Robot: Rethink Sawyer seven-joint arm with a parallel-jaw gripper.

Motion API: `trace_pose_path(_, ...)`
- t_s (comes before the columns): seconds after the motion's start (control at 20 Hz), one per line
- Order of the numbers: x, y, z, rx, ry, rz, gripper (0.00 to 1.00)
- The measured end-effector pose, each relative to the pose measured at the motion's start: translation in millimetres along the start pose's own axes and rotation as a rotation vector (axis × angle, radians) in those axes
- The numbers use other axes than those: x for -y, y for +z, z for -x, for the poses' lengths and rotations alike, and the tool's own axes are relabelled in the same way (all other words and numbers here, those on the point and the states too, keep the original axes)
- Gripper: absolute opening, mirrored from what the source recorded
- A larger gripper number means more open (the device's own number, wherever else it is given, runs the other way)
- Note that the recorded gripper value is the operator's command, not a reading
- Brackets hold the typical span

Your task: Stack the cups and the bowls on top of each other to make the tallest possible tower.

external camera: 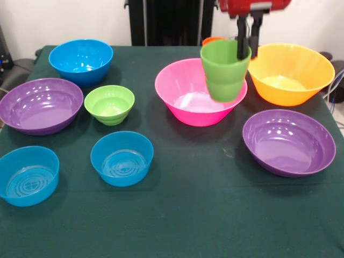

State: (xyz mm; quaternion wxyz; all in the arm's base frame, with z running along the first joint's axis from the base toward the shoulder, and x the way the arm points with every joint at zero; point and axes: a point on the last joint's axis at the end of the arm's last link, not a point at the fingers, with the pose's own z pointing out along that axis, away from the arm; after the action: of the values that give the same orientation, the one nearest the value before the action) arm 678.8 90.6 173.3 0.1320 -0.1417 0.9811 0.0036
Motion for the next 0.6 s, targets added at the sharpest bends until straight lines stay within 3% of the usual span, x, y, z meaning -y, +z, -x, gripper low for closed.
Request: trace_pose_path(0.6, 20.1, 76.4, 24.2, -0.009, 0.054, 0.031, 0.00)
